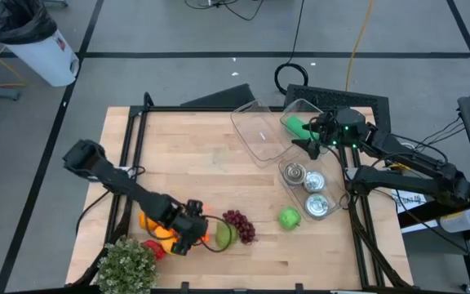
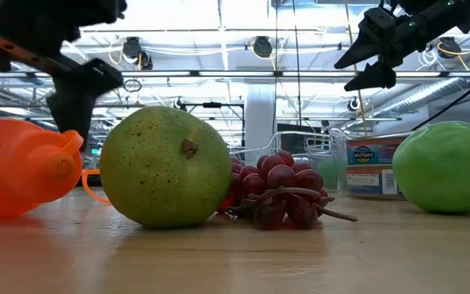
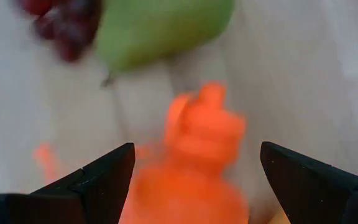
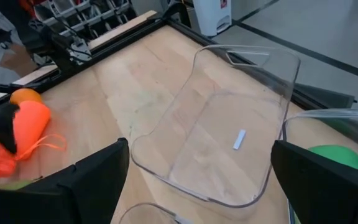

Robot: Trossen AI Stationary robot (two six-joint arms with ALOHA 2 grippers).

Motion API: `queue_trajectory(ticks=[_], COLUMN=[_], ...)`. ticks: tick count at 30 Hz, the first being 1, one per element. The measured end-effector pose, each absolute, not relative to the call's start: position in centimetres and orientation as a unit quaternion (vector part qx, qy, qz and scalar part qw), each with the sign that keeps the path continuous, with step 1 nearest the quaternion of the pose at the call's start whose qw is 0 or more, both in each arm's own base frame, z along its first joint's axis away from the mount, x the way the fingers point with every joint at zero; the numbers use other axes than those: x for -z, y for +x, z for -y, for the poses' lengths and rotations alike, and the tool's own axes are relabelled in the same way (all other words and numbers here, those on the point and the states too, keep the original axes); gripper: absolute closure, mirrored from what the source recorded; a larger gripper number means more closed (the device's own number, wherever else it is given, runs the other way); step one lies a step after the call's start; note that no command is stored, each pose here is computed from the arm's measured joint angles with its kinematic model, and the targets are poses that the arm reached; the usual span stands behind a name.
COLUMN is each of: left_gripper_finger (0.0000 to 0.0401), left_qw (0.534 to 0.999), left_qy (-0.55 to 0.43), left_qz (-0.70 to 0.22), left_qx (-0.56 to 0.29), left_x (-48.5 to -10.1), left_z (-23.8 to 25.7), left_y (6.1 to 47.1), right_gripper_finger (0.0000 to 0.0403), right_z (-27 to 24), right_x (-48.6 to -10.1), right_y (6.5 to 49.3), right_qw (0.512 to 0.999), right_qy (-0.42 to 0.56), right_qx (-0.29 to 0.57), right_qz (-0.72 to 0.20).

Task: Pick & Place Food Item
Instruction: Put the orange water bottle into the top right transparent bin

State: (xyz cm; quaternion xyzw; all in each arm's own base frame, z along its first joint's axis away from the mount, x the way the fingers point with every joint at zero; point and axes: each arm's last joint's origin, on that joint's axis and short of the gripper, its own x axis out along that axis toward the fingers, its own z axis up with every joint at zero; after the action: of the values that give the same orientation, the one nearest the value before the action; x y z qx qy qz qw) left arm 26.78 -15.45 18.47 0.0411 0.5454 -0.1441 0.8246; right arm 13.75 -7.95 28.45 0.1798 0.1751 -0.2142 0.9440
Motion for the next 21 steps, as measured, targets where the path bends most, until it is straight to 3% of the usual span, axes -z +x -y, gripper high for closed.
queue_trajectory(ticks=[9, 17, 21], left_gripper_finger=[0.006, 0.0206, 0.0223], left_qw=[0.825, 0.799, 0.812], left_qy=[0.058, 0.073, 0.095], left_qz=[-0.534, -0.576, -0.557], left_qx=[0.178, 0.159, 0.144], left_x=[-16.3, -15.9, -16.0], left_z=[15.3, 14.4, 14.0], left_y=[28.7, 28.1, 28.6], right_gripper_finger=[0.003, 0.003, 0.003], right_z=[8.0, 8.0, 8.0], right_x=[-28.6, -28.6, -28.6], right_y=[13.8, 13.8, 13.8], right_qw=[0.947, 0.947, 0.947], right_qy=[0.173, 0.173, 0.173], right_qx=[0.213, 0.213, 0.213], right_qz=[-0.166, -0.167, -0.167])
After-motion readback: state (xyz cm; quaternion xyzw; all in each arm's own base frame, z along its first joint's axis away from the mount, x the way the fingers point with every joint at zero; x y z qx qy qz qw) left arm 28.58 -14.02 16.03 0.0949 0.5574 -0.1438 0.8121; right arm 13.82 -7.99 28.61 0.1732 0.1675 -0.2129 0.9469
